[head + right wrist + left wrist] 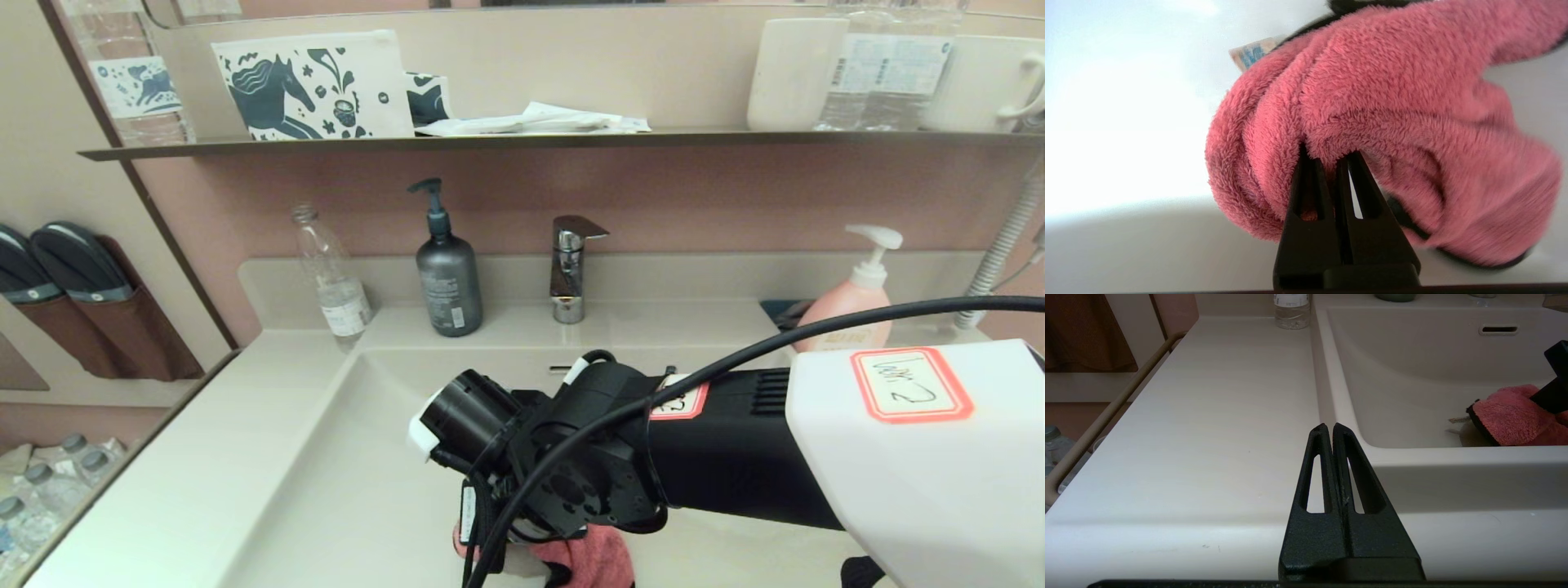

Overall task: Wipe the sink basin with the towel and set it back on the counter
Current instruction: Wipe the sink

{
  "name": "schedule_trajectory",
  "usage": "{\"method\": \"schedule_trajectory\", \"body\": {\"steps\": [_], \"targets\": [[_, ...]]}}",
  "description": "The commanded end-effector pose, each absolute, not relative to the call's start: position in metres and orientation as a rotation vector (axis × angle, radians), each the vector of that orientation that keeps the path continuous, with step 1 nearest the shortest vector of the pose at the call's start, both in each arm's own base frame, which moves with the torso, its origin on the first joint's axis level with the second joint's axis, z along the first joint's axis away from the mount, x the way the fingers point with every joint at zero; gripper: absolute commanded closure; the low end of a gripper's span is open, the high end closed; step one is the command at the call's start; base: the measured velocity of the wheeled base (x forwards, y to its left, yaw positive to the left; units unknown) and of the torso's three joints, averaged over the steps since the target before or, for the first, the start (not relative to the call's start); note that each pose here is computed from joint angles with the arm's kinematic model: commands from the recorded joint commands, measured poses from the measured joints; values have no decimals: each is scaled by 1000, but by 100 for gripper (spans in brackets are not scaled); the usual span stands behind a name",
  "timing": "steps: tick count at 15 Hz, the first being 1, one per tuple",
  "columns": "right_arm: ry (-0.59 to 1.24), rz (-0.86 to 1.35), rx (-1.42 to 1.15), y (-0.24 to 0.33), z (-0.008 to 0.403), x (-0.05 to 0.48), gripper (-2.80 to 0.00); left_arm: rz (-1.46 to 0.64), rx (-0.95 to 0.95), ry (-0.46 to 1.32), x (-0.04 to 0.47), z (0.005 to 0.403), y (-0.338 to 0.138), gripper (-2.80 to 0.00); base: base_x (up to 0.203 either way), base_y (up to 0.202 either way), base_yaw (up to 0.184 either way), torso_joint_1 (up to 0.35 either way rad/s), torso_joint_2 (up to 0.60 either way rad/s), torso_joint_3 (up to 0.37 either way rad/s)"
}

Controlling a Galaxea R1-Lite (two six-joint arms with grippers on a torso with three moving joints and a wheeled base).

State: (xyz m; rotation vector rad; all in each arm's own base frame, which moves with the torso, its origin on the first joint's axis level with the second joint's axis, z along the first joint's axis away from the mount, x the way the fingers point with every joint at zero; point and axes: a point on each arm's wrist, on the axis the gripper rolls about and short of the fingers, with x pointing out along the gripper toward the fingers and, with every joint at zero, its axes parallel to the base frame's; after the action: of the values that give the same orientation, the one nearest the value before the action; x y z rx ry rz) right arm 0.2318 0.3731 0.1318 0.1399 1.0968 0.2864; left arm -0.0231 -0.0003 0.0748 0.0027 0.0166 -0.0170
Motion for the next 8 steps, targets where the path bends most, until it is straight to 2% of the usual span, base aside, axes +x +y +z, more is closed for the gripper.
{"method": "schedule_trajectory", "body": {"steps": [1,8], "targets": [[1096,318,168,379,136,233,0,-17,3,17,-23,75,0,0,0,0,0,0,0,0],[1092,222,104,392,71,253,0,-17,3,17,-23,75,0,0,0,0,0,0,0,0]]}}
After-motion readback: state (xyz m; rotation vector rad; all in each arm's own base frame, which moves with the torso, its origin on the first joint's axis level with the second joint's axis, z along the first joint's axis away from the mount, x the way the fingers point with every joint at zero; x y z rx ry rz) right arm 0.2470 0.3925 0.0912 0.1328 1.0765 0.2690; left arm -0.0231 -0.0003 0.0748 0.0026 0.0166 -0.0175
